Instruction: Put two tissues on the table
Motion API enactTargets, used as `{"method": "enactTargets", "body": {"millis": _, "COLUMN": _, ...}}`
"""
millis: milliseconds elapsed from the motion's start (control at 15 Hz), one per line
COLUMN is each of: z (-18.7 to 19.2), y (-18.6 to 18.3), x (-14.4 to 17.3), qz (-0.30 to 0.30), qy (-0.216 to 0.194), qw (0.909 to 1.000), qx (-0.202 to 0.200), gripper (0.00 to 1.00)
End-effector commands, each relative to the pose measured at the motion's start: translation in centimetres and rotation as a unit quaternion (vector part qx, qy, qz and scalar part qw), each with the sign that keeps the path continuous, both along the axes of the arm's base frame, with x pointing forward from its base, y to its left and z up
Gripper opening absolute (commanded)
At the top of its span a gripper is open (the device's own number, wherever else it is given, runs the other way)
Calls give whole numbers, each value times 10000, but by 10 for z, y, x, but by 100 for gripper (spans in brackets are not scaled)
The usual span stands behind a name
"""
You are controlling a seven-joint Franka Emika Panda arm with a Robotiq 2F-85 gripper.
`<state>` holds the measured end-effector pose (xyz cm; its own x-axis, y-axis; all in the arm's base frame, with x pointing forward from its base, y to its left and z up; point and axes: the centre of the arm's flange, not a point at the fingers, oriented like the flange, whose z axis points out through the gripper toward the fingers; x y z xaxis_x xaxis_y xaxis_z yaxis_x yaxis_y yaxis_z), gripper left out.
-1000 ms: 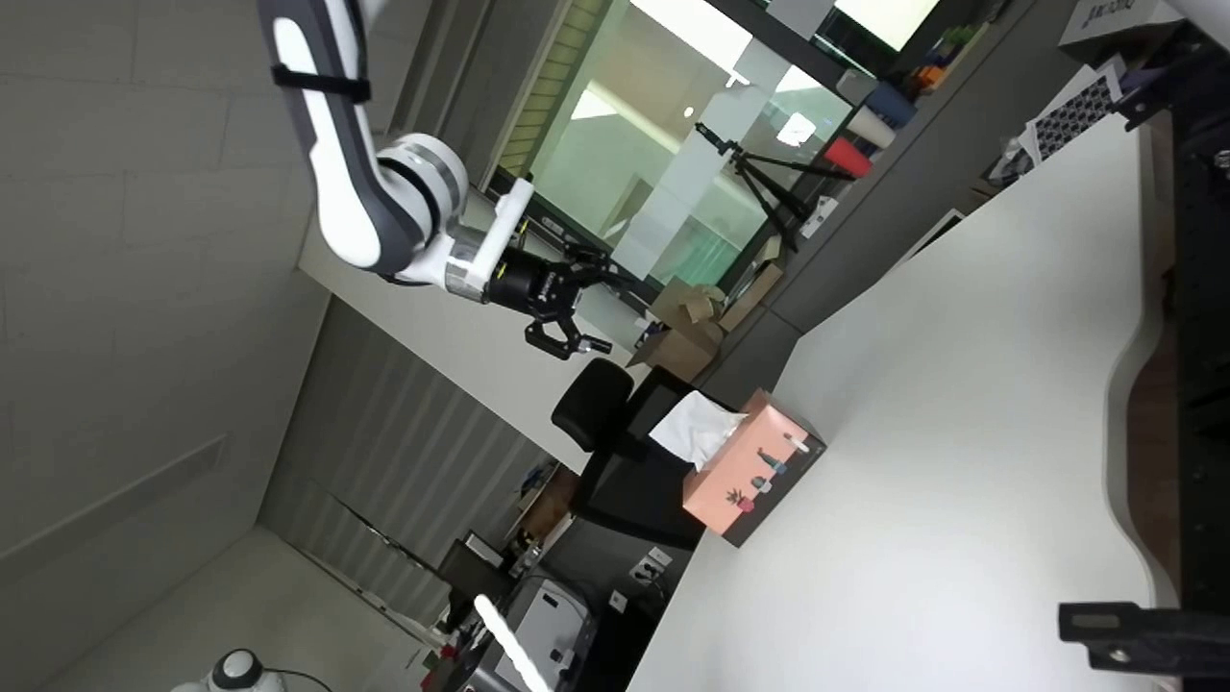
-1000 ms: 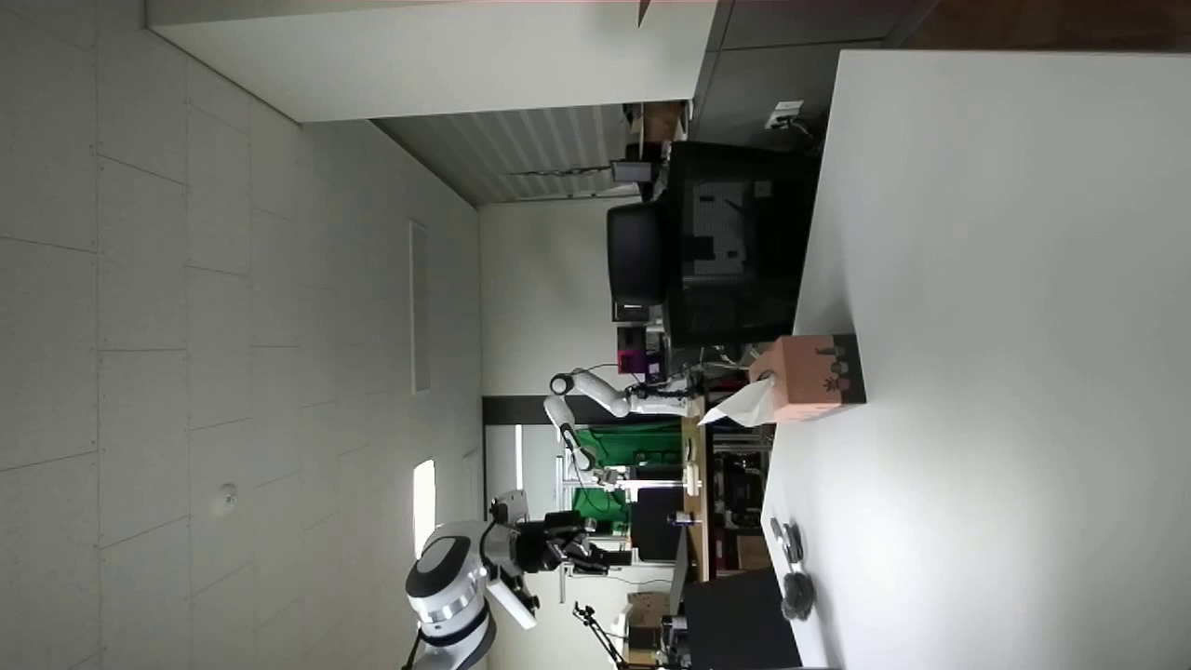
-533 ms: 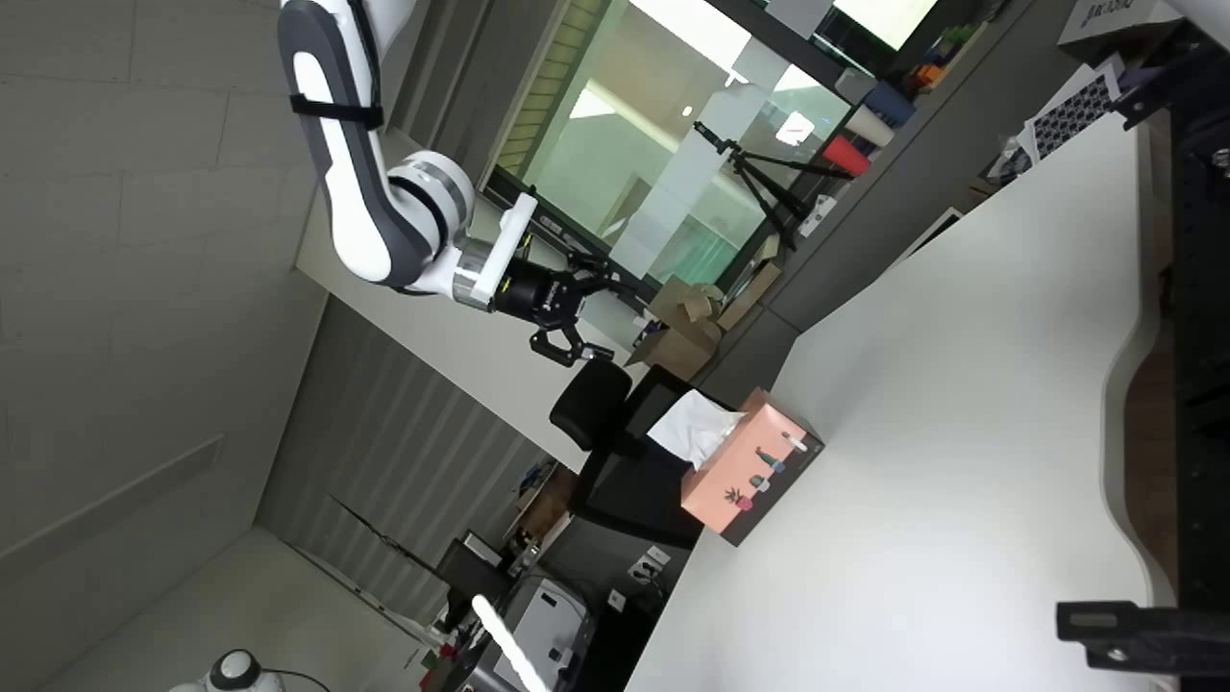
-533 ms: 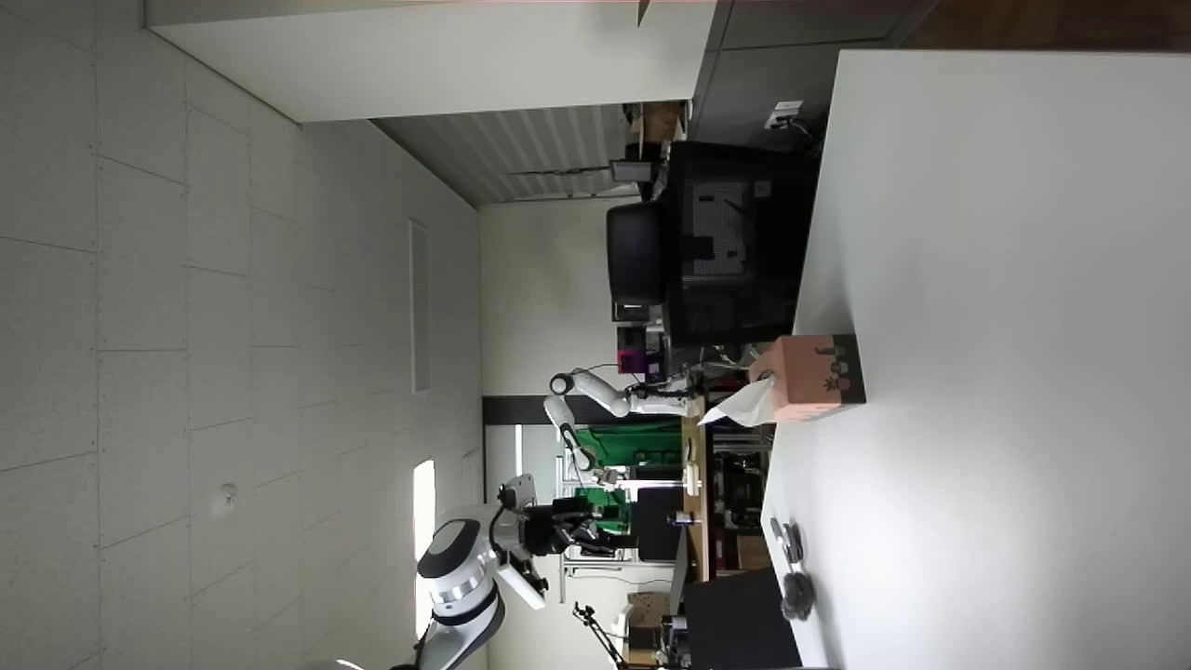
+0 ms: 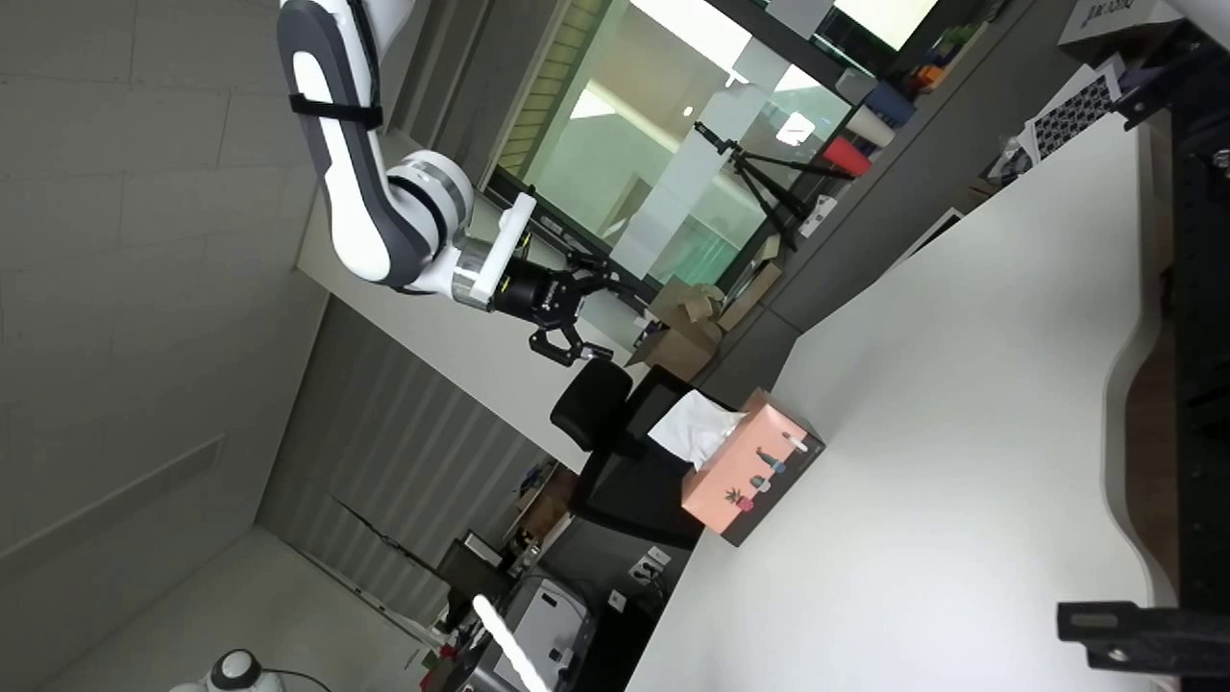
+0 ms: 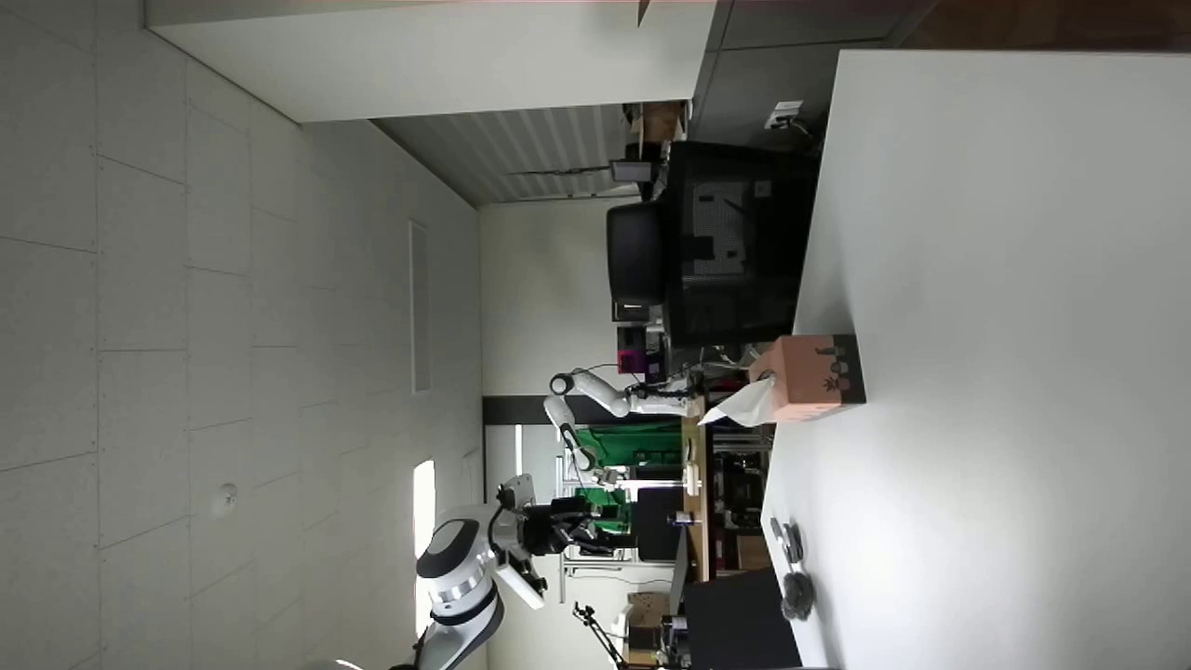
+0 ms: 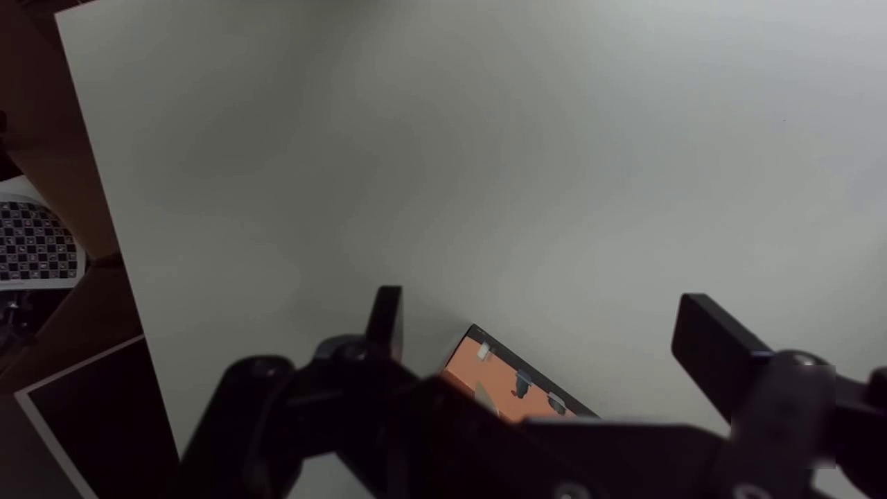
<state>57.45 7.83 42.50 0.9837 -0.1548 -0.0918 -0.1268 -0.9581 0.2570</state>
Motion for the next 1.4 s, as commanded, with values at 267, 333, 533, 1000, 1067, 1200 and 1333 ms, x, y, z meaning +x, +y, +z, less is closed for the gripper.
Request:
{"method": "enactTargets", "body": {"millis": 267, "z": -2, "y": -17, "x": 31, "qz": 478, "qy": -370, "qw": 9982, "qx": -19, "gripper": 100}}
{"method": "enactTargets", "body": {"millis": 333, "z": -3, "y": -24, "x": 42, "qz": 558, "qy": -473, "qw": 9973, "qx": -6, "gripper": 100}}
{"method": "enactTargets", "body": {"millis": 533, "z": -14, "y": -54, "x": 86, "qz": 653, "qy": -645, "qw": 9957, "qx": 95, "gripper": 100}}
{"method": "enactTargets", "body": {"millis": 1000, "z": -38, "y": -101, "x": 102, "qz": 436, "qy": -617, "qw": 9969, "qx": 236, "gripper": 100}}
{"method": "enactTargets", "body": {"millis": 1067, "z": -39, "y": -101, "x": 104, "qz": 437, "qy": -614, "qw": 9969, "qx": 241, "gripper": 100}}
{"method": "enactTargets", "body": {"millis": 1200, "z": -38, "y": -97, "x": 105, "qz": 465, "qy": -619, "qw": 9967, "qx": 243, "gripper": 100}}
{"method": "enactTargets", "body": {"millis": 1333, "z": -37, "y": -95, "x": 105, "qz": 478, "qy": -625, "qw": 9966, "qx": 244, "gripper": 100}}
